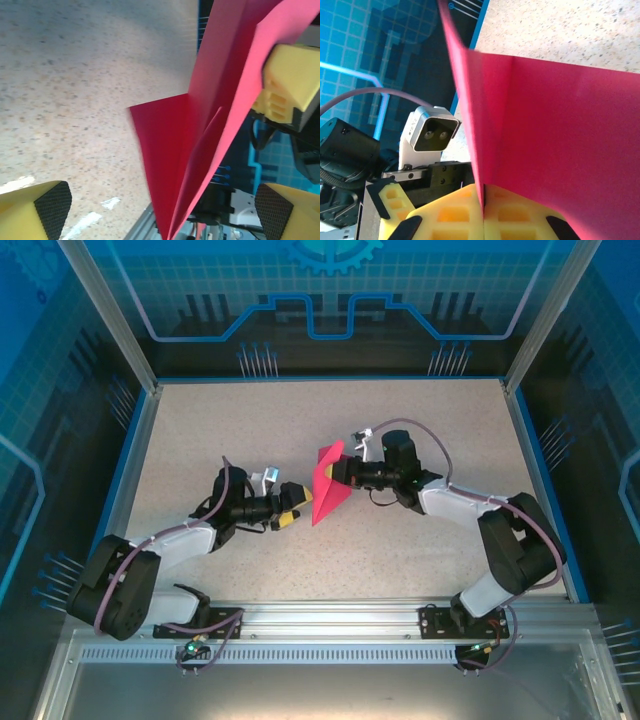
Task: Fold a paper plane with a square sheet of paper (pick it up from the middle)
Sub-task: Pick up the paper from the center of the table, then turn over the paper at the center of the table.
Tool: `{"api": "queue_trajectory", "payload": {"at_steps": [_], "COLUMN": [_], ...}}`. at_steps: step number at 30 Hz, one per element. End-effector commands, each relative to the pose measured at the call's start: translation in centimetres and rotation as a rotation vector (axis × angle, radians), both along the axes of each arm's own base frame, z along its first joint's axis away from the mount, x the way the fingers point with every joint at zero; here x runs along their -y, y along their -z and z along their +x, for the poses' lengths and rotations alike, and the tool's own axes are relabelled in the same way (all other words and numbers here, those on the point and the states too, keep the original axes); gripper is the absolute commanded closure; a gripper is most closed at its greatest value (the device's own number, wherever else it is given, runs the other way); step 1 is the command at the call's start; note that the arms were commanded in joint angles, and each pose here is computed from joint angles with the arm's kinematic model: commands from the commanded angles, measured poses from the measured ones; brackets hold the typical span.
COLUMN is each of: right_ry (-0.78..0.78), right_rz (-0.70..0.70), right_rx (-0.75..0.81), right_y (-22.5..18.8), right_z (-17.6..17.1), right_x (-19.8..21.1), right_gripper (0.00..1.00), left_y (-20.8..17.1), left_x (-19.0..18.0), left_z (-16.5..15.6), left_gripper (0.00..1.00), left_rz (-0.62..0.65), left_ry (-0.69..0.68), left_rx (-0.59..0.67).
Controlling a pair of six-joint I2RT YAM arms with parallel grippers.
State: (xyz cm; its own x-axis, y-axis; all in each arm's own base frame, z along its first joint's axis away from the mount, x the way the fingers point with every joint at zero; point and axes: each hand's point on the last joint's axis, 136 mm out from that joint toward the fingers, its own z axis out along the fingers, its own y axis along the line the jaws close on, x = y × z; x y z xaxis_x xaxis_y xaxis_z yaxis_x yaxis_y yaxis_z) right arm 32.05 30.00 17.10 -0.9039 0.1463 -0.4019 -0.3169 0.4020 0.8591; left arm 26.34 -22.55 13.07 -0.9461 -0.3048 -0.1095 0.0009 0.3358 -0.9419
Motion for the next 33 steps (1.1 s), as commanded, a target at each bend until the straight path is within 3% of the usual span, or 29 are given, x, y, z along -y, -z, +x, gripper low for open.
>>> {"api": "queue_trajectory", "payload": {"at_steps": [1,9,12,17,21,33], "right_ry": [-0.028,-0.027,-0.032,-0.043,-0.052,-0.041], "right_rz": [0.069,0.133,0.150,0.165,0.164,0.141], "right_rx": [0.018,-0.001,-0.021,-0.040,-0.049,-0.071], "right_y": [-2.7,-4.3,-4.5,-4.7,-4.5,-3.4], "right_z": [0.1,0.2,0.0,-0.3,-0.5,-0.4], "right_x": [-0.4,-0.7,-0.9,-1.2,-1.3,-0.9], "right_gripper": [0.96,0.96,0.96,0.95,0.95,0.95], "left_y": [-3.4,-4.6,-5.1,-6.2,-6.8,-6.7], "left_x": [1.2,2.7,3.0,3.6,3.7,3.0], "left_z": [-0.5,-0.6,-0.2,0.5,0.8,1.2], "left_gripper": [0.02,0.03,0.08,0.34,0.49,0.81], "left_rz": [-0.086,-0.115,-0.133,-0.159,-0.163,-0.131], "left_ry": [0.071,0.098,0.098,0.097,0.091,0.042], "left_rx": [0.073,0.109,0.129,0.174,0.217,0.267]}}
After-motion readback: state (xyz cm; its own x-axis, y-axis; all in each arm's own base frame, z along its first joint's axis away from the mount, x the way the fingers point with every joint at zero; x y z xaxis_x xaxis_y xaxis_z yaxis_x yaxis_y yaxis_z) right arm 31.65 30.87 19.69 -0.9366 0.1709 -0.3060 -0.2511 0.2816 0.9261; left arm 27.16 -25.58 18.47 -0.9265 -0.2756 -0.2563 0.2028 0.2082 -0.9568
